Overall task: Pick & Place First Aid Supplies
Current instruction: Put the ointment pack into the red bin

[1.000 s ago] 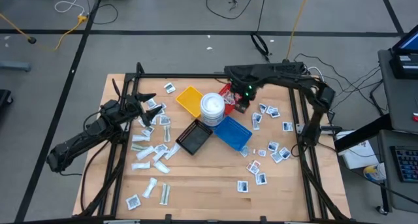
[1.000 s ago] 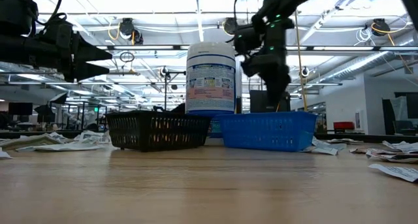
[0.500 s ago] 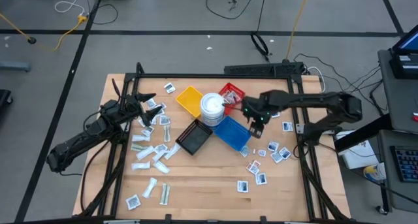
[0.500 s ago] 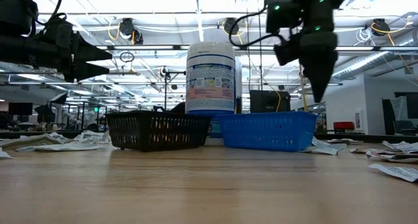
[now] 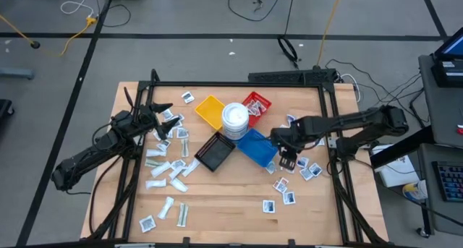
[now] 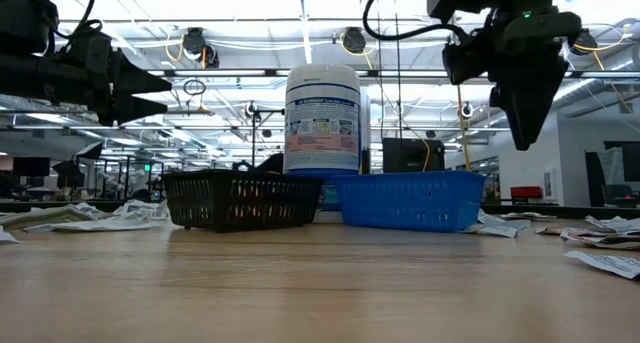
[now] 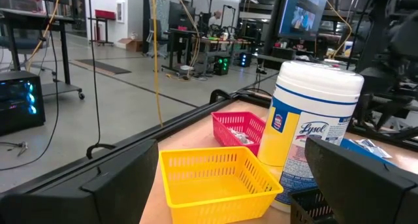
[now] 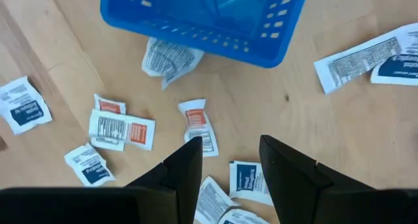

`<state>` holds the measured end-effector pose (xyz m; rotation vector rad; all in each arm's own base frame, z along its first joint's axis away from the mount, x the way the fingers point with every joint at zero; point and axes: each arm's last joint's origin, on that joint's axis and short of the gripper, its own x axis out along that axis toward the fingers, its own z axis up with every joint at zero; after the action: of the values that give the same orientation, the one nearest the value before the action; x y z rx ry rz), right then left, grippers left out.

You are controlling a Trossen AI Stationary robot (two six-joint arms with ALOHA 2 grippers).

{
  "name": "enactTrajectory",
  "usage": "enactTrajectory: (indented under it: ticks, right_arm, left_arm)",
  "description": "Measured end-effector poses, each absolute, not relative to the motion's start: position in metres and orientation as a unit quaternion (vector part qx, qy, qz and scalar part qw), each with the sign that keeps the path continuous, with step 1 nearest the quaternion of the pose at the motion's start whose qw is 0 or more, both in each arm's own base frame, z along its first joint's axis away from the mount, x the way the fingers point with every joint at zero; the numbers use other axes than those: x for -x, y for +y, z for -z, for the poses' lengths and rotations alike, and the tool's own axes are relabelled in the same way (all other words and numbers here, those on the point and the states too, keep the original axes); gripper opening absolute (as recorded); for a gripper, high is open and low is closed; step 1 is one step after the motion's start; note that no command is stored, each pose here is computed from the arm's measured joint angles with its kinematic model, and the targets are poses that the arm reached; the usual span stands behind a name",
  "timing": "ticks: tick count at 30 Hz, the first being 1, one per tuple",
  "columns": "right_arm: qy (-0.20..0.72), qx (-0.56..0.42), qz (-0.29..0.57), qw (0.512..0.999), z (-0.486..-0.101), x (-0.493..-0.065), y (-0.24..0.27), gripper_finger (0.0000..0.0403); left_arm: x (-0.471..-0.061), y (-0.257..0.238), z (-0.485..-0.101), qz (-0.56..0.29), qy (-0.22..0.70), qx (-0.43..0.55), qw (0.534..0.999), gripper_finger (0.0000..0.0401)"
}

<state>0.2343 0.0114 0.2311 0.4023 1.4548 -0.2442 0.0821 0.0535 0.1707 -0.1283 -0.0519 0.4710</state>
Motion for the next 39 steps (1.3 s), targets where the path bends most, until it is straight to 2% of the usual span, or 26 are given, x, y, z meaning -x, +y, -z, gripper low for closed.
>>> enactTrajectory:
  ticks: [13,33,39]
  right_arm:
    - [0.656,-0.194,0.112,0.72,-0.193,-0.225,0.04,0.0146]
    - [0.691,-0.173,0.109,0.693,-0.141,-0.221,0.055,0.0145]
    - [0.685,-0.166,0.116,0.7,-0.14,-0.221,0.054,0.0113]
  left_arm:
    - [-0.082,0.053,-0.171,-0.233,-0.026,0.063,0.97,0.0392]
    - [-0.082,0.053,-0.171,-0.233,-0.026,0.063,0.97,0.0392]
    - [-0.082,0.053,-0.171,-0.233,-0.026,0.064,0.97,0.0392]
